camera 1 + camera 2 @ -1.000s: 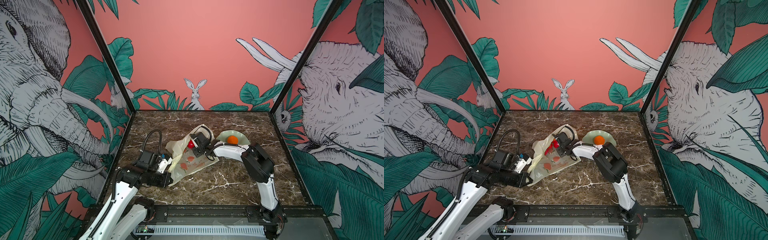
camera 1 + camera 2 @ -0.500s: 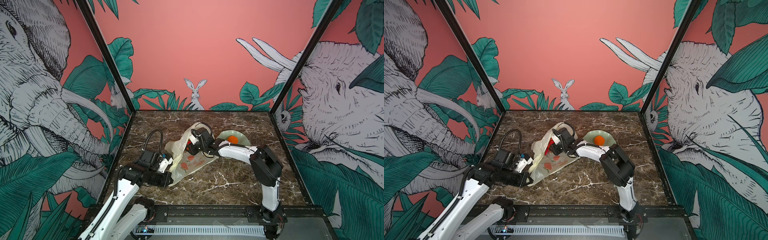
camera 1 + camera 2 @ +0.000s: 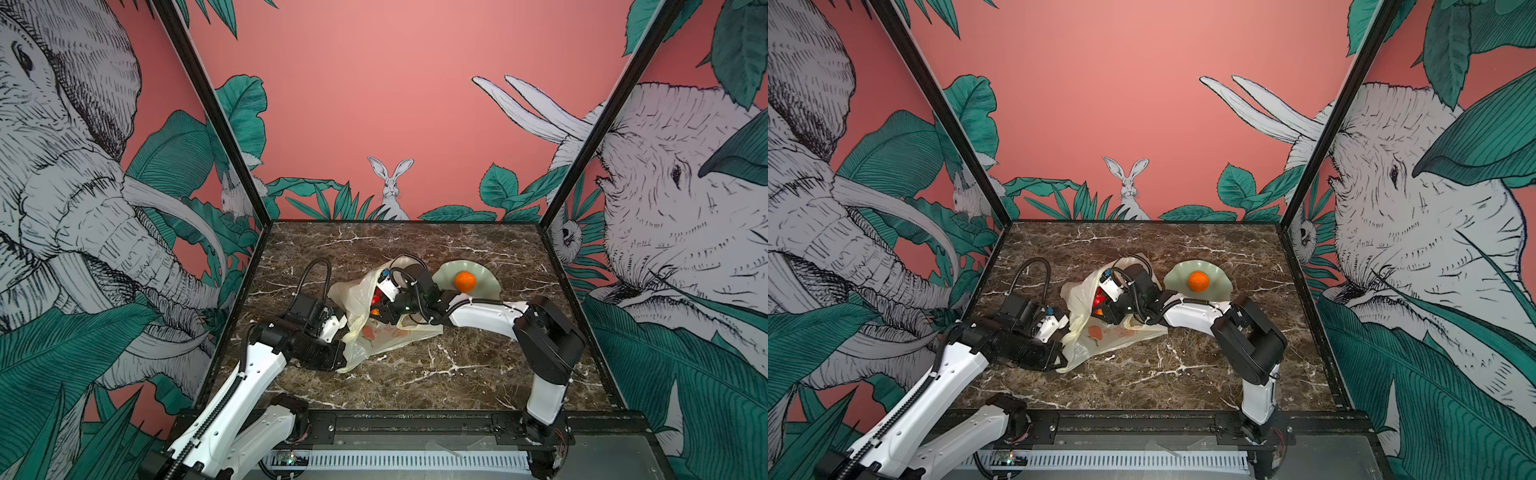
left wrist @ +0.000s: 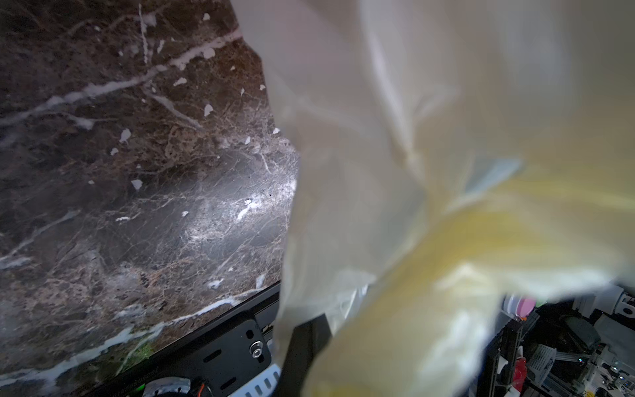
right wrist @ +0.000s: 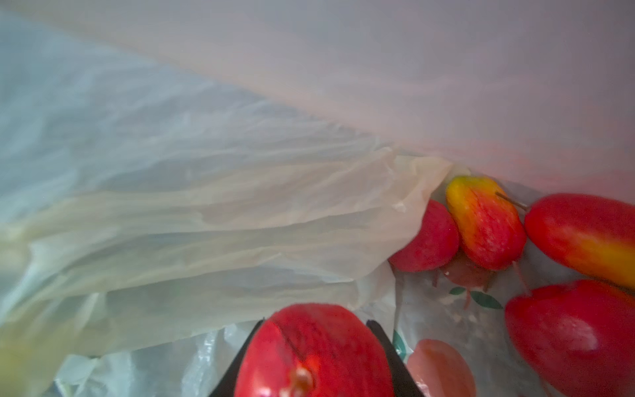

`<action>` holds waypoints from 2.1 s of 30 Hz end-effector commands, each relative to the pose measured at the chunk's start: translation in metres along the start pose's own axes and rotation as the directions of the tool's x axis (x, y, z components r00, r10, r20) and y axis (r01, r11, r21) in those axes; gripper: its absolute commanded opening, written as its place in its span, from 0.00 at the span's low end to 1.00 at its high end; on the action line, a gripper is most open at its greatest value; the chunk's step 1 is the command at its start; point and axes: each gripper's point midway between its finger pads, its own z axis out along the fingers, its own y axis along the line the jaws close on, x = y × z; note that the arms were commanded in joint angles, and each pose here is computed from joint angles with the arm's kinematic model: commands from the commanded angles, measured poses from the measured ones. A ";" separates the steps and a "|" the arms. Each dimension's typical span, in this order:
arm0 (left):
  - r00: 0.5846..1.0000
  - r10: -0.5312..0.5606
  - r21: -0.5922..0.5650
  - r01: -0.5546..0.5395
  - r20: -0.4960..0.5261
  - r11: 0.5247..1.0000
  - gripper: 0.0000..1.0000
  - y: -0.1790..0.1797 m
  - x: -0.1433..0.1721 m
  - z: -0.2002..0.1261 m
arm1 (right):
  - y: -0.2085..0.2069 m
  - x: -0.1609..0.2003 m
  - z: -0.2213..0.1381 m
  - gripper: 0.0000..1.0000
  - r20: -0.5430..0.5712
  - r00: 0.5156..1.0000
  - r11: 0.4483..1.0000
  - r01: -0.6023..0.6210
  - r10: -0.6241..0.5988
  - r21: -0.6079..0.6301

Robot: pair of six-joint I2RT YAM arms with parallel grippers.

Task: Take fruits out of the plastic bag
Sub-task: Take out the fake fruit from the plastic bag, then place the fake fruit on the plate.

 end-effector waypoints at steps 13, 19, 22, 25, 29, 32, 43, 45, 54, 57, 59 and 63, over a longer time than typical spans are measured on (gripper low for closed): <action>0.976 0.029 -0.006 -0.028 0.218 1.000 0.00 -0.008 -0.022 -0.024 | 0.023 0.024 -0.017 0.16 -0.133 0.940 0.948 0.317 -0.315 -0.009; 0.979 0.017 -0.005 -0.016 0.205 1.000 0.00 -0.007 -0.021 -0.021 | 0.023 0.037 -0.028 0.16 -0.195 0.909 0.928 0.374 -0.368 -0.006; 0.985 0.003 -0.006 -0.002 0.172 1.000 0.00 -0.005 -0.018 -0.017 | 0.033 0.027 -0.032 0.16 -0.157 0.910 0.922 0.387 -0.384 -0.014; 0.988 -0.005 -0.012 0.007 0.153 1.000 0.00 -0.003 -0.017 -0.014 | 0.042 0.011 -0.037 0.16 -0.111 0.910 0.915 0.403 -0.400 0.001; 0.990 -0.014 -0.017 0.017 0.139 1.000 0.00 -0.001 -0.015 -0.012 | 0.056 -0.016 -0.050 0.16 -0.030 0.904 0.904 0.426 -0.425 0.022; 0.990 -0.015 -0.018 0.018 0.141 1.000 0.00 0.000 -0.014 -0.012 | 0.066 -0.040 -0.065 0.16 0.046 0.897 0.898 0.437 -0.440 0.058; 0.991 -0.028 -0.022 0.031 0.128 0.999 0.00 0.002 -0.012 -0.009 | 0.063 -0.111 -0.126 0.13 0.274 0.867 0.891 0.329 -0.416 0.314; 0.991 -0.028 -0.023 0.031 0.130 0.999 0.00 0.002 -0.012 -0.009 | 0.055 -0.118 -0.140 0.13 0.297 0.860 0.877 0.290 -0.414 0.383; 0.993 -0.033 -0.017 0.035 0.116 0.999 0.00 0.002 -0.012 -0.007 | -0.033 -0.110 -0.224 0.16 0.283 0.888 0.600 -0.010 -0.363 0.800; 0.993 -0.034 -0.013 0.036 0.110 0.999 0.00 0.001 -0.012 -0.006 | -0.074 -0.085 -0.233 0.15 0.251 0.935 0.528 -0.085 -0.252 0.845; 0.994 -0.033 -0.006 0.034 0.104 0.999 0.00 0.000 -0.012 -0.005 | -0.100 -0.064 -0.232 0.15 0.227 0.964 0.499 -0.129 -0.141 0.857; 0.995 -0.035 -0.004 0.036 0.092 0.999 0.00 0.000 -0.011 -0.003 | -0.141 -0.025 -0.241 0.16 0.292 0.955 0.425 -0.288 0.057 0.858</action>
